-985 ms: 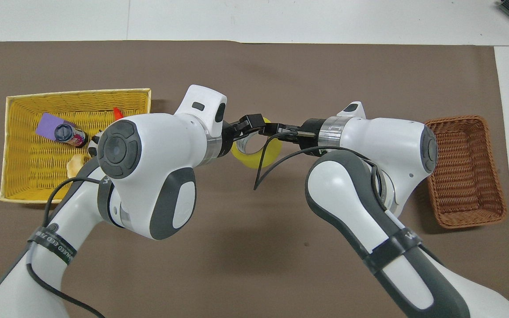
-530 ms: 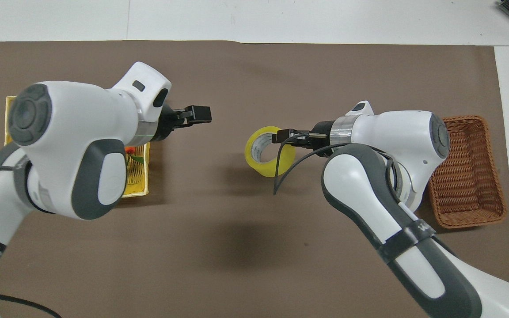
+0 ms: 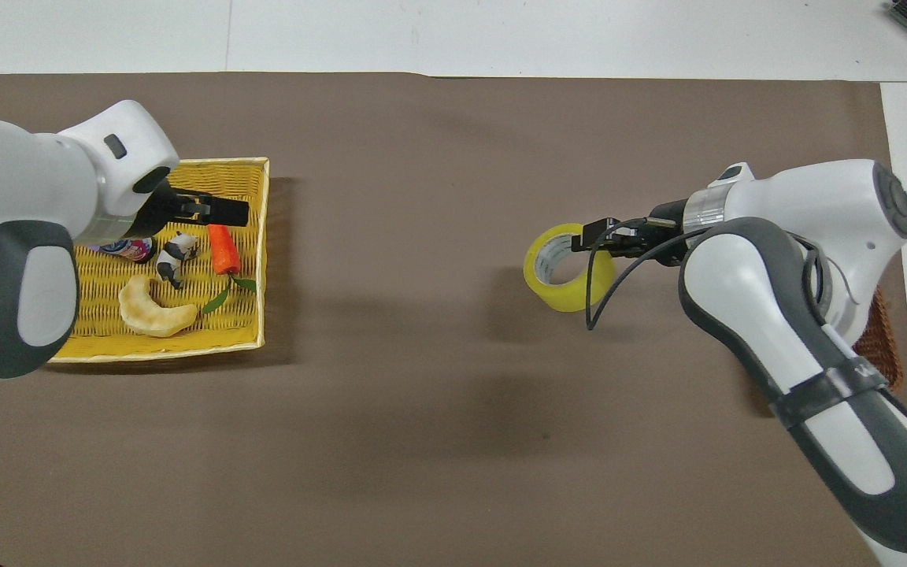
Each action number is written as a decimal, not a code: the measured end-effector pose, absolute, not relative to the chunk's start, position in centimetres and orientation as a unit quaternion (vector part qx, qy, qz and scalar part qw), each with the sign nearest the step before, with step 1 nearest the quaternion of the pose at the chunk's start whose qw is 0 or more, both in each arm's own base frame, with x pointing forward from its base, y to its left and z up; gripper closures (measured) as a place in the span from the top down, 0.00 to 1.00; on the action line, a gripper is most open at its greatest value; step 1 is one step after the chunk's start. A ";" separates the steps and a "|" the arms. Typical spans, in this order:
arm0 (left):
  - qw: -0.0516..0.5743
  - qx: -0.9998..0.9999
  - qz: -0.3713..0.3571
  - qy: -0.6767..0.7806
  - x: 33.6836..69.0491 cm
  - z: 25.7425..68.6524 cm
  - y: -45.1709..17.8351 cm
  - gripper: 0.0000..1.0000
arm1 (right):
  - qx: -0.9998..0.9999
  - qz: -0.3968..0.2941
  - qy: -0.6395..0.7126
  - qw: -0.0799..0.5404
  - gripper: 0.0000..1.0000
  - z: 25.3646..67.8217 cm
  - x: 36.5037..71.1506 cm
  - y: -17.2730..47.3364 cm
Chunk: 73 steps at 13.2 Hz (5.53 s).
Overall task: Move tape to another basket
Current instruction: 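Lower the tape into the wicker basket while the left gripper withdraws, then open the right gripper and raise it off the tape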
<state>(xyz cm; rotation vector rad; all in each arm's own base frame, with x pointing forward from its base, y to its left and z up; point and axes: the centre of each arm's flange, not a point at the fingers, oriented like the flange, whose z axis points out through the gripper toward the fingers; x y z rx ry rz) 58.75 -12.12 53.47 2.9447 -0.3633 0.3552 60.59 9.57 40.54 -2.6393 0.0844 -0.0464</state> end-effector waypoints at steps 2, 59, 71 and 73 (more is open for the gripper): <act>0.051 0.983 0.109 -0.136 58.2 56.2 -9.8 1.00 | -0.973 0.003 0.024 0.229 0.56 41.9 60.8 6.5; 0.026 0.990 0.071 -0.118 56.3 65.2 -2.4 1.00 | -0.998 -0.008 0.066 -0.020 1.00 48.6 60.4 -1.7; 0.026 0.990 0.071 -0.118 56.3 65.2 -2.4 1.00 | -0.998 0.029 0.048 -0.022 1.00 60.9 58.2 -2.6; 0.026 0.990 0.071 -0.118 56.3 65.2 -2.4 1.00 | -0.998 0.029 0.048 -0.019 1.00 60.9 58.2 -2.6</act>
